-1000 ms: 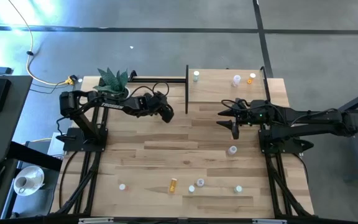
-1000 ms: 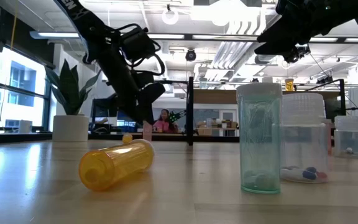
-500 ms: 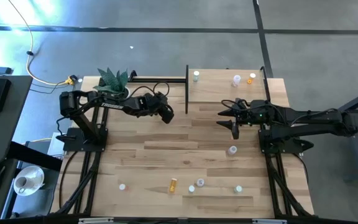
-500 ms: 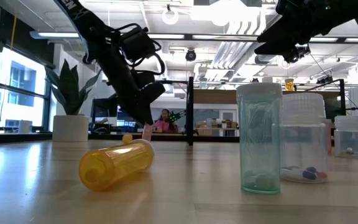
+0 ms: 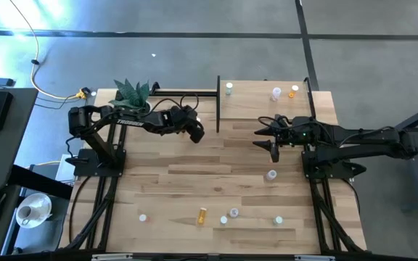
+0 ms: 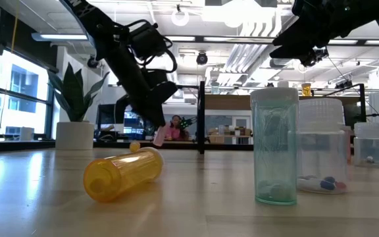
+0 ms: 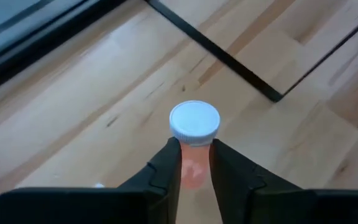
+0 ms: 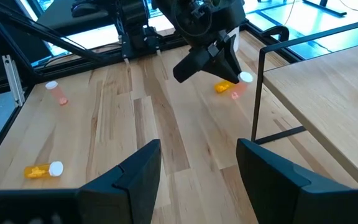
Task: Pick and place medicine bottles onto shelf by color
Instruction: Put the top left pink pill bottle on the shelf
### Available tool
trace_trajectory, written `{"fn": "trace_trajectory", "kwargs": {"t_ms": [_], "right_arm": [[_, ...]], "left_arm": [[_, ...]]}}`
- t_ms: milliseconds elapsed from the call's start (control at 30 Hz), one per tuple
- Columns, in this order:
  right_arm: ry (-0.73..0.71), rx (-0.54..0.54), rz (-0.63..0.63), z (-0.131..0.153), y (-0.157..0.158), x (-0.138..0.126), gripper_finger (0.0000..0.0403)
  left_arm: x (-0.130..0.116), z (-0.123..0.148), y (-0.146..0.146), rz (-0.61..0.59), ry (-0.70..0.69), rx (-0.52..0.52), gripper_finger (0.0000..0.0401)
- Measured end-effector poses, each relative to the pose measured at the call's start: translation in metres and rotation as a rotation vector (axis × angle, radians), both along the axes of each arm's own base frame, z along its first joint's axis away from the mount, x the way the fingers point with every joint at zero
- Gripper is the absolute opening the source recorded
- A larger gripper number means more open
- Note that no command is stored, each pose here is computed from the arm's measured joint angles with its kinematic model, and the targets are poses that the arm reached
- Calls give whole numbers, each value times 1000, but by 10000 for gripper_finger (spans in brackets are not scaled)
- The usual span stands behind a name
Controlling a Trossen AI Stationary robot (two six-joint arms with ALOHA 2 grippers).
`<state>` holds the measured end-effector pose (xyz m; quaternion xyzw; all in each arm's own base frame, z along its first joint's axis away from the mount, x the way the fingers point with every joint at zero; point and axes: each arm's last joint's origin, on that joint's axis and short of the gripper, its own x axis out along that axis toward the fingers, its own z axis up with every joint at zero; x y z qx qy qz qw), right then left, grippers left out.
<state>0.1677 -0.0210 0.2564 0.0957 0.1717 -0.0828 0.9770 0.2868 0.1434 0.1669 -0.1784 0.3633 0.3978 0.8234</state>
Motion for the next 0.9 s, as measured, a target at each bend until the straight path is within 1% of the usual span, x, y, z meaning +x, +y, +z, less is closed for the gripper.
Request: {"fn": "trace_trajectory", "kwargs": {"t_ms": [100, 333, 500, 633, 767, 900], "right_arm": [[1, 1, 0, 0, 0, 0, 201], [1, 2, -1, 0, 0, 0, 201], [1, 2, -1, 0, 0, 0, 201], [1, 2, -1, 0, 0, 0, 201], [1, 2, -1, 0, 0, 0, 201], [0, 5, -2, 0, 0, 0, 201]], "left_arm": [[-1, -2, -2, -20, 9, -39, 66], [-1, -2, -3, -50, -4, -78, 67], [1, -1, -2, -52, -25, -70, 72], [3, 0, -2, -80, -67, -85, 94], [4, 0, -3, -109, -62, -85, 126], [4, 0, -2, -85, -69, -87, 156]]}}
